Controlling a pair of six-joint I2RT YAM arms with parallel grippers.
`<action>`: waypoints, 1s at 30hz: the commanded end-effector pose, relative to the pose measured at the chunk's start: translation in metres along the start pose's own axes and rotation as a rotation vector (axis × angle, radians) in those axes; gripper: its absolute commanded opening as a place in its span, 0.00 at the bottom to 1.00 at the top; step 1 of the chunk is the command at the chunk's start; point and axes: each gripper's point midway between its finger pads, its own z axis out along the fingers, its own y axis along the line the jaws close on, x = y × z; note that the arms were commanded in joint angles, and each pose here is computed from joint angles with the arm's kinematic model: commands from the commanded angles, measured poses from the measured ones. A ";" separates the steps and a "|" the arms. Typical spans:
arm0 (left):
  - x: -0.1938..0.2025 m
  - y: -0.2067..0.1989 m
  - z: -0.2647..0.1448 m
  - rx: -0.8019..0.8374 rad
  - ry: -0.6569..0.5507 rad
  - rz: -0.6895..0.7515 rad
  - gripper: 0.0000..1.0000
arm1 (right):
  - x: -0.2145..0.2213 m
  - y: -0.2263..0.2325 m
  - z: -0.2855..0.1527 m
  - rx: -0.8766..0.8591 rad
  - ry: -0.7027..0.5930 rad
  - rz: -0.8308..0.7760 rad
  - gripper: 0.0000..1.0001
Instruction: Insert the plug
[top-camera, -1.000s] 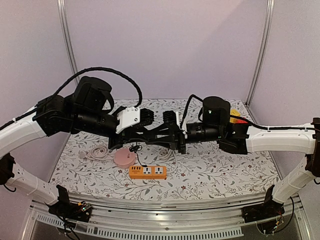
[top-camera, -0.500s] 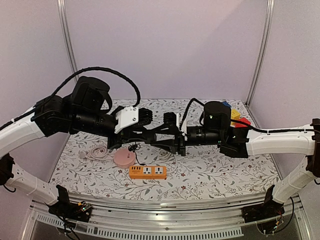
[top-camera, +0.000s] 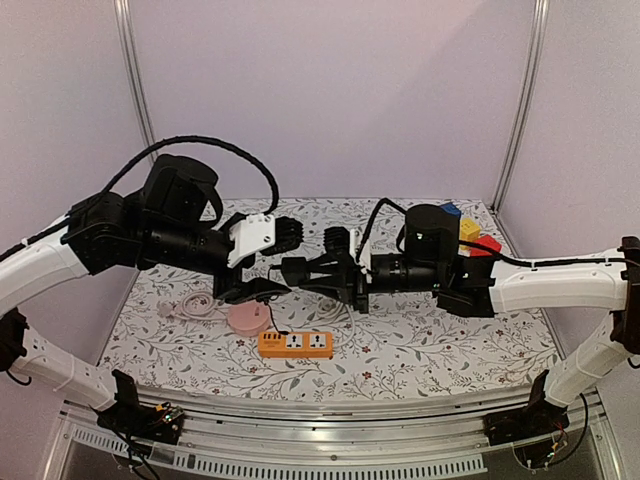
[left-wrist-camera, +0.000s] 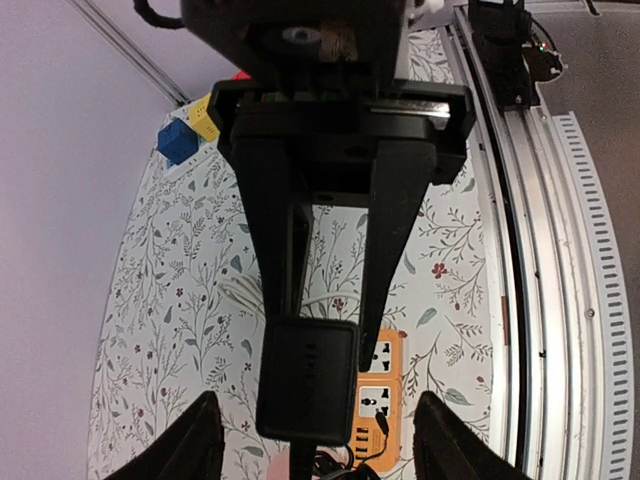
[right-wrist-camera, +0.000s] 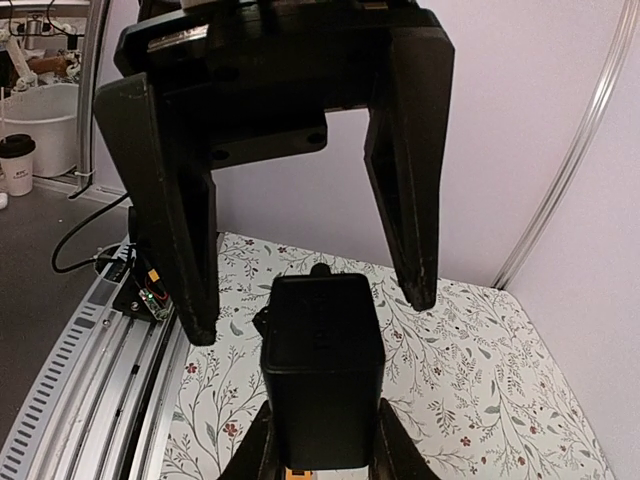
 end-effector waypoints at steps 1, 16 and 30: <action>0.020 0.005 0.011 -0.026 0.096 -0.013 0.64 | -0.005 -0.001 0.002 0.016 -0.009 -0.025 0.00; 0.003 -0.001 0.007 0.043 0.060 0.017 0.47 | 0.011 -0.001 0.004 0.023 0.063 -0.075 0.00; 0.009 -0.003 0.022 0.044 0.075 -0.002 0.41 | -0.006 0.008 0.002 -0.010 0.022 -0.088 0.00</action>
